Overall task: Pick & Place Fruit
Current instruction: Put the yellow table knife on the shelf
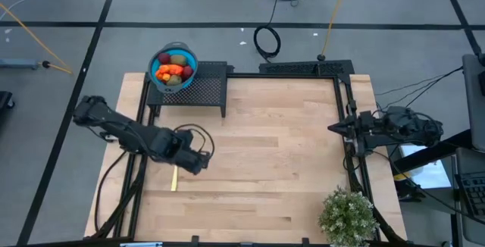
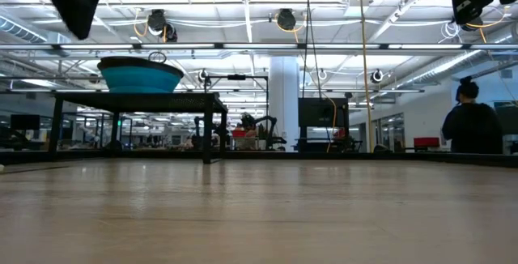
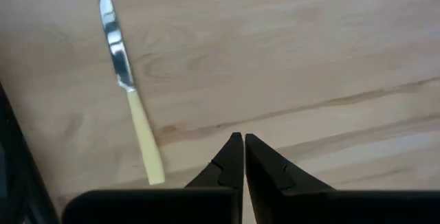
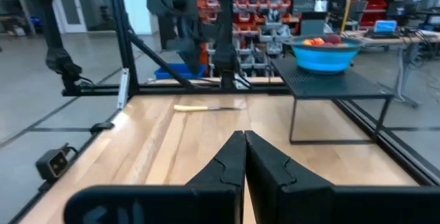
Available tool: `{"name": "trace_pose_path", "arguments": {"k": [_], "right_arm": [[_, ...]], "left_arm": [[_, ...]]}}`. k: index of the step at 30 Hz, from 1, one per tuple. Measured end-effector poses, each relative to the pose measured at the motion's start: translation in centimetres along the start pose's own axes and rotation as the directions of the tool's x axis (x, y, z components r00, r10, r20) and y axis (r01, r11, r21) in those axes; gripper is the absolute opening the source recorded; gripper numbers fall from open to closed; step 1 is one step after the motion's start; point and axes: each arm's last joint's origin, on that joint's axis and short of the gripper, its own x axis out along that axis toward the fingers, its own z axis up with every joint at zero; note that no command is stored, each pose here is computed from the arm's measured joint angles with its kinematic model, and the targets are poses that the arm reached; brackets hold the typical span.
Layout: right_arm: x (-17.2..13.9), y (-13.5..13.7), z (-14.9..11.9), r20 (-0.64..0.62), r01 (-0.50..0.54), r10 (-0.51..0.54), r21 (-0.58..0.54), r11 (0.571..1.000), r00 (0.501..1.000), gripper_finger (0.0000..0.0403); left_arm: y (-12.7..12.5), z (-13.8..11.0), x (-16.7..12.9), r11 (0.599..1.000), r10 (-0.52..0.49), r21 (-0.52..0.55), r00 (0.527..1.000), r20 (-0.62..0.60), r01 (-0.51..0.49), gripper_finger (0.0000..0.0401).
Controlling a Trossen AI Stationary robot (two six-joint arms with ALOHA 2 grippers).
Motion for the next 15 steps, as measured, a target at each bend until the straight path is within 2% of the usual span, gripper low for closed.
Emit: {"name": "trace_pose_path", "arguments": {"k": [3,8,15], "right_arm": [[0.0,0.1,0.1,0.009,-0.026,0.026,0.004,1.000,1.000,0.0000],[0.0,0.1,0.2,0.016,-0.031,0.031,0.004,1.000,0.999,0.0000],[0.0,0.2,0.2,0.017,-0.058,0.058,0.010,0.998,0.998,0.0000]], "left_arm": [[0.0,-0.7,0.7,0.998,0.056,0.020,0.998,0.009,-0.056,0.0026],[-0.2,-1.4,1.3,0.997,0.067,0.032,0.995,0.067,-0.069,0.0059],[0.8,-1.9,2.6,0.994,0.108,-0.040,0.987,0.117,-0.104,0.0126]]}}
